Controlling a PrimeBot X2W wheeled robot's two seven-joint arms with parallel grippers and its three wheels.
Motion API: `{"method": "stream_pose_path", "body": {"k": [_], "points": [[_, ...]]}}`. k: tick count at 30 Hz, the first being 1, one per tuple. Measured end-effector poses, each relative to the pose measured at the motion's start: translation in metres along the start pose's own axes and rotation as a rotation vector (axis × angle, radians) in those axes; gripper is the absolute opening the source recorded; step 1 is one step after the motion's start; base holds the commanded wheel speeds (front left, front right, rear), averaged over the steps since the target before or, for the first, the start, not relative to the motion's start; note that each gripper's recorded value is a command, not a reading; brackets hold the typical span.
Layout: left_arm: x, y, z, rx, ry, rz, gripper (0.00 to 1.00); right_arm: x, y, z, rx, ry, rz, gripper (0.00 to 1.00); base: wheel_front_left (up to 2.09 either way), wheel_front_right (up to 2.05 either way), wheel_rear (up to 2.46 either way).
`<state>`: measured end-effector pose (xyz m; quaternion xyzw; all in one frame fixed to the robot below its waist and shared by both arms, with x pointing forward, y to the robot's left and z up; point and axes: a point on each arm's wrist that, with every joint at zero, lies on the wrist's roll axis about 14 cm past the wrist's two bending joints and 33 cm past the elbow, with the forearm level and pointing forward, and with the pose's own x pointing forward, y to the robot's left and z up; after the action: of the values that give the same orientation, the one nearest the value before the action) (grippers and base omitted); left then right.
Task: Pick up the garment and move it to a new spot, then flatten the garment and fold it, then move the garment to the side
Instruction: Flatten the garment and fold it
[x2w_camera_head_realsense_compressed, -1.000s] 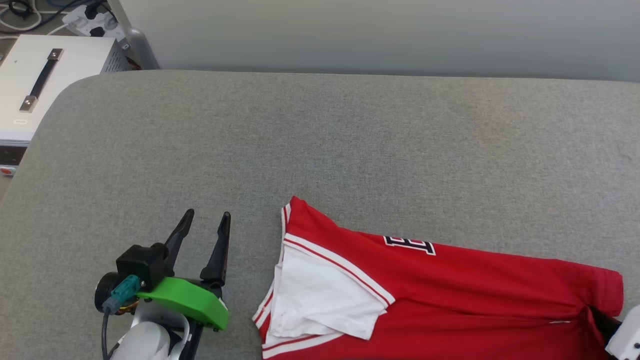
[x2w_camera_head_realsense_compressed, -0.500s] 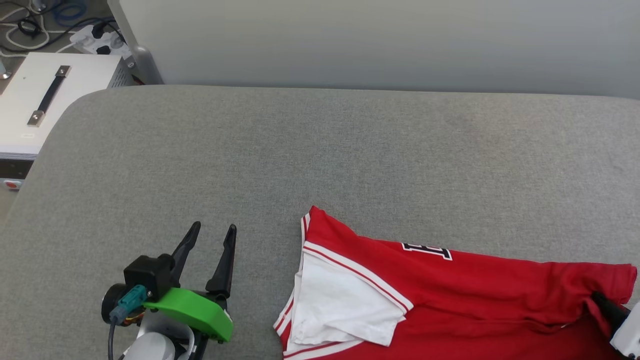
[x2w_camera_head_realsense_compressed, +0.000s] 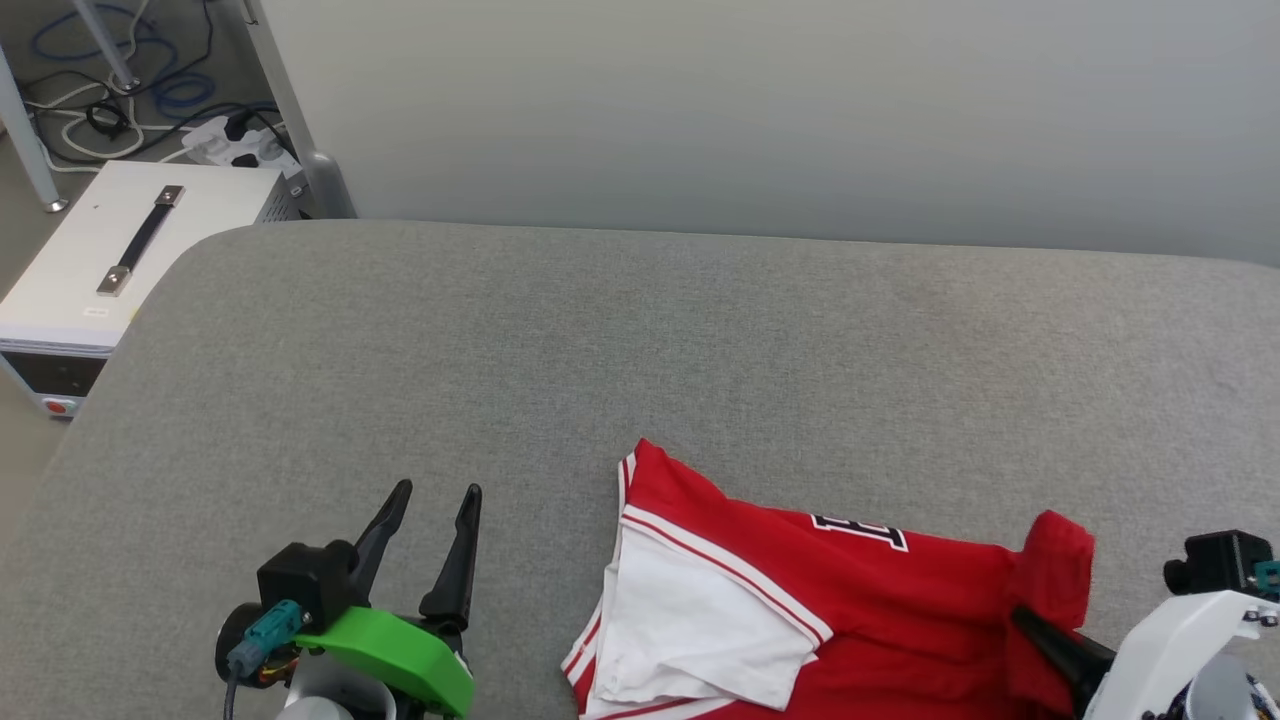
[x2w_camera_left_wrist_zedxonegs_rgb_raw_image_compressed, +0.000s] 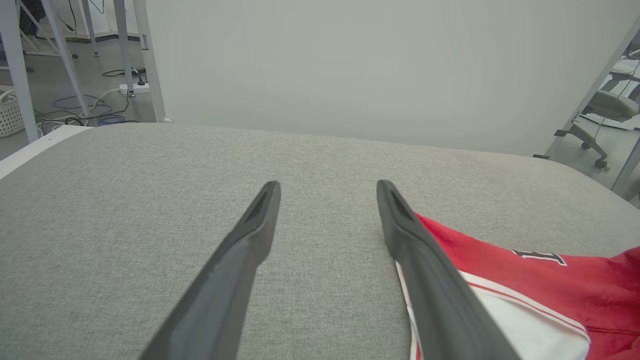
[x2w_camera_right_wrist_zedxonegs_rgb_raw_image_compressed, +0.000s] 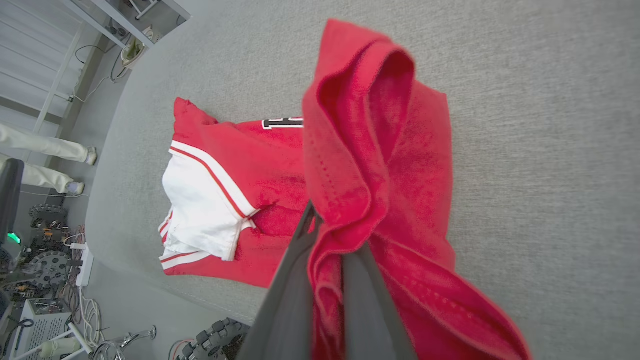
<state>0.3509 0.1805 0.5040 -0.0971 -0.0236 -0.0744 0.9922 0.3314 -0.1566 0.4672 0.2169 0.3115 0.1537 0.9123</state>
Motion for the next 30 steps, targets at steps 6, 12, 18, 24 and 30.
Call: {"method": "stream_pose_path", "body": {"k": [6,12,18,24,30], "points": [[-0.009,0.008,0.003,-0.007,-0.012,0.031,1.0,0.015,0.041,-0.017,0.021,0.061,0.108,0.0,0.0,0.0,0.0],[-0.017,0.02,0.005,-0.007,-0.018,0.074,1.0,0.031,0.073,-0.02,0.044,0.086,0.192,0.0,0.0,0.0,0.0],[-0.024,0.031,0.003,-0.012,-0.011,0.113,1.0,0.046,0.107,-0.029,0.069,0.135,0.308,0.0,0.0,0.0,0.0],[-0.03,0.04,0.0,-0.012,0.0,0.144,1.0,0.067,0.145,-0.043,0.056,0.174,0.406,0.0,0.0,0.0,0.0],[-0.035,0.047,-0.005,-0.013,0.018,0.17,1.0,0.088,0.169,-0.062,0.121,0.236,0.475,0.0,0.0,0.0,0.0]]}}
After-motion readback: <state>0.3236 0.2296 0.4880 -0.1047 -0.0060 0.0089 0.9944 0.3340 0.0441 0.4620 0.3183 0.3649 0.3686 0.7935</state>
